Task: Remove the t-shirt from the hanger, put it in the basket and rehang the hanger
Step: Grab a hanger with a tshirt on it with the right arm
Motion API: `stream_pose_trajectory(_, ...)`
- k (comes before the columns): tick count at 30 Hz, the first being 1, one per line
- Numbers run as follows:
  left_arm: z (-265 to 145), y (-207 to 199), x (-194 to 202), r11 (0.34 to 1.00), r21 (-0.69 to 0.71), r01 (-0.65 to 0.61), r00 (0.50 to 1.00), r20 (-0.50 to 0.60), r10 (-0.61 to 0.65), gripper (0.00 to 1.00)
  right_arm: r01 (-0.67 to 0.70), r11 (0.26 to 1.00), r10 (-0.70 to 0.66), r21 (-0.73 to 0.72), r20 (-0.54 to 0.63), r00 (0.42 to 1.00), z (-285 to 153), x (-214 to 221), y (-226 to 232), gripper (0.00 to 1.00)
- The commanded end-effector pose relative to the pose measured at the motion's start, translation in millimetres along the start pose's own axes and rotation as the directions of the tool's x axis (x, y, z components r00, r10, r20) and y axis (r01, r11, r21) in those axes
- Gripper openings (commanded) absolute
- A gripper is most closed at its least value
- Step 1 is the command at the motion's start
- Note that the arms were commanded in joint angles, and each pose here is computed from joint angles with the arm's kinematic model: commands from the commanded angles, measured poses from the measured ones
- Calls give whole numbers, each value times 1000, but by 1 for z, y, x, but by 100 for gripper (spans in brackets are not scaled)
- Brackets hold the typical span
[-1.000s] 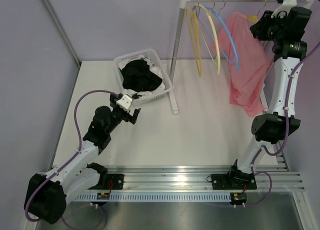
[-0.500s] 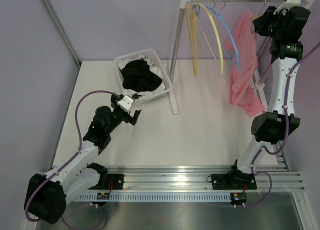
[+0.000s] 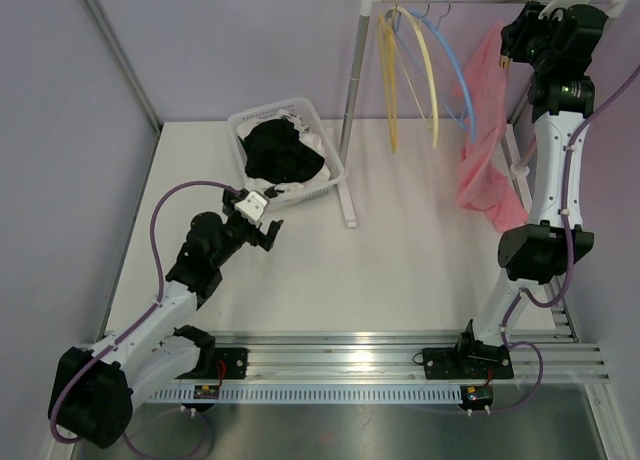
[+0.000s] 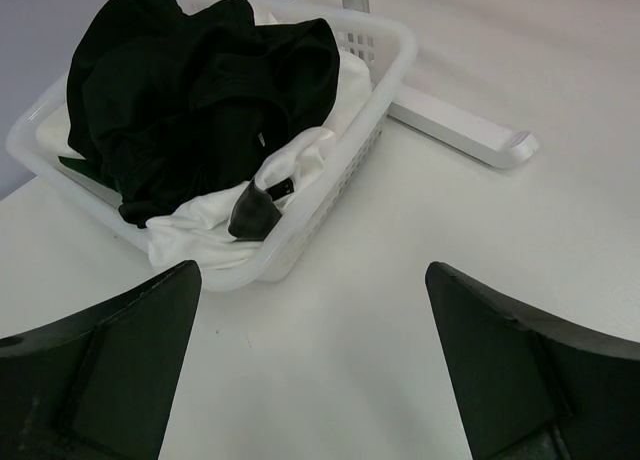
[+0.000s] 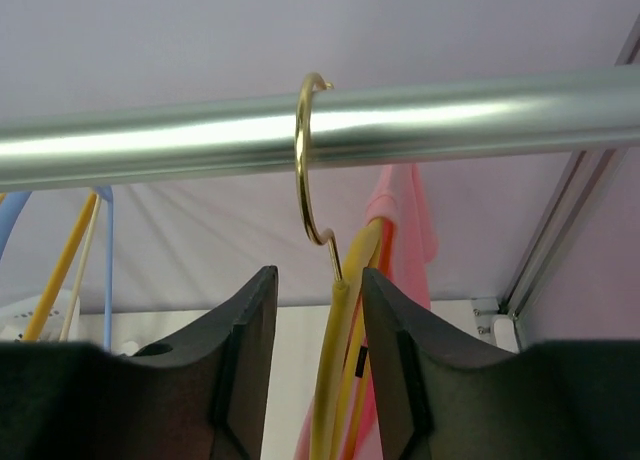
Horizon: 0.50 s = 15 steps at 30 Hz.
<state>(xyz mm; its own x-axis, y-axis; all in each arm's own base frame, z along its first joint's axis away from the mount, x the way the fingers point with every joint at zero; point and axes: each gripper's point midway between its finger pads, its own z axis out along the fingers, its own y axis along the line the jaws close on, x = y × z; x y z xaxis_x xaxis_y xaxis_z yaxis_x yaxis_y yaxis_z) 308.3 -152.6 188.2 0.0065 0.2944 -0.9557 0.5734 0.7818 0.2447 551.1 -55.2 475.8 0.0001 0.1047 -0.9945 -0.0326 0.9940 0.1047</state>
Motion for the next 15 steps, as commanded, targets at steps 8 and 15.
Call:
stream_pose_trajectory(8, 3, 1, -23, 1000, 13, -25, 997, 69, 24, 99, 28, 990, -26, 138, -14, 1000, -6, -10, -14, 51)
stream_pose_trajectory(15, 3, 1, -23, 1000, 13, -24, 997, 69, 23, 99, 33, 992, -32, 125, -11, 999, 1, -4, -10, 45)
